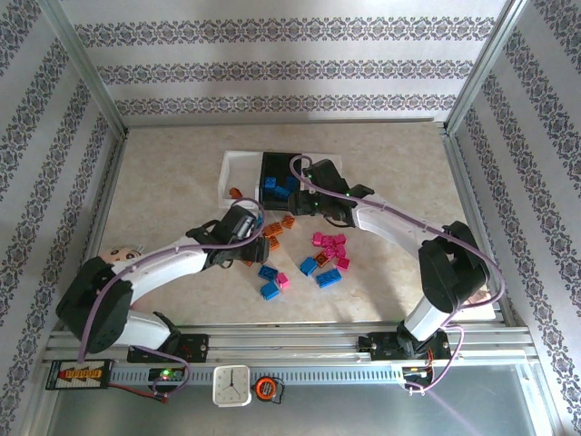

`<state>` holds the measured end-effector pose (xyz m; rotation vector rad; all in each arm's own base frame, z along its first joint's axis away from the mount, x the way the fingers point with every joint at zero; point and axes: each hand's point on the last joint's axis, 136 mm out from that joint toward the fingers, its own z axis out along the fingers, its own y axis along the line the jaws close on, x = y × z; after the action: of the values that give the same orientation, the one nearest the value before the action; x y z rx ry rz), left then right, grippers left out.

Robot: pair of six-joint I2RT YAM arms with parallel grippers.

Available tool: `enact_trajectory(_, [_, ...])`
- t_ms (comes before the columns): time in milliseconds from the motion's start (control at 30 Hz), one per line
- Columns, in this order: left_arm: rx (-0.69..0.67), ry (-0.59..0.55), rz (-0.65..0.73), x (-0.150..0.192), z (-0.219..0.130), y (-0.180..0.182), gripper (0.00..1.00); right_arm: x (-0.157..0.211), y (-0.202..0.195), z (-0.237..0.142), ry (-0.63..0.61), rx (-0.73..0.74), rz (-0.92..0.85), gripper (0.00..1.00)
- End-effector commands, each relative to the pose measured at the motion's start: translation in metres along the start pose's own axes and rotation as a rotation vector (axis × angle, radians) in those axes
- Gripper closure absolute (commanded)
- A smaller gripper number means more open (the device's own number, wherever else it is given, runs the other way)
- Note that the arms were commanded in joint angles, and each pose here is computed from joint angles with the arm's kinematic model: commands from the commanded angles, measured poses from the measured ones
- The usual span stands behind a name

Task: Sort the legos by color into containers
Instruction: Pick up the lego from the center of the table.

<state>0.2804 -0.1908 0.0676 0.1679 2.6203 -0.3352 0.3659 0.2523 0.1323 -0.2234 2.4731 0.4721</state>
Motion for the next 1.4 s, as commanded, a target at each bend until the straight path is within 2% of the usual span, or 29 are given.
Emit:
enact_trajectory(0, [-0.033, -0.05, 0.031, -0.027, 0.008, 0.002, 0.3, -0.012, 0.003, -0.013, -0.052, -0.03, 0.026, 0.36])
enact_trajectory(233, [-0.054, -0.031, 0.0, -0.037, 0.033, 0.012, 0.36, -0.012, -0.002, -0.026, -0.075, -0.035, 0.036, 0.36])
enact_trajectory(467, [-0.049, -0.006, -0.001, -0.035, 0.051, 0.012, 0.35, -0.014, -0.003, -0.032, -0.088, -0.039, 0.041, 0.36])
enact_trajectory(667, [-0.055, 0.001, -0.011, -0.032, 0.054, 0.016, 0.52, -0.014, -0.005, -0.034, -0.092, -0.039, 0.044, 0.36])
enact_trajectory(833, [-0.067, -0.018, -0.021, -0.03, 0.044, 0.022, 0.67, -0.013, -0.009, -0.034, -0.091, -0.034, 0.053, 0.36])
enact_trajectory(1000, [-0.061, -0.05, -0.062, -0.029, 0.02, 0.03, 0.74, -0.011, -0.013, -0.038, -0.098, -0.032, 0.062, 0.36])
enact_trajectory(1167, [-0.033, -0.165, -0.121, -0.06, -0.024, 0.035, 0.74, -0.005, -0.018, -0.044, -0.1, -0.031, 0.074, 0.36])
enact_trajectory(1367, [-0.031, -0.308, -0.21, -0.135, -0.043, 0.054, 0.74, 0.009, -0.025, -0.047, -0.093, -0.028, 0.1, 0.36])
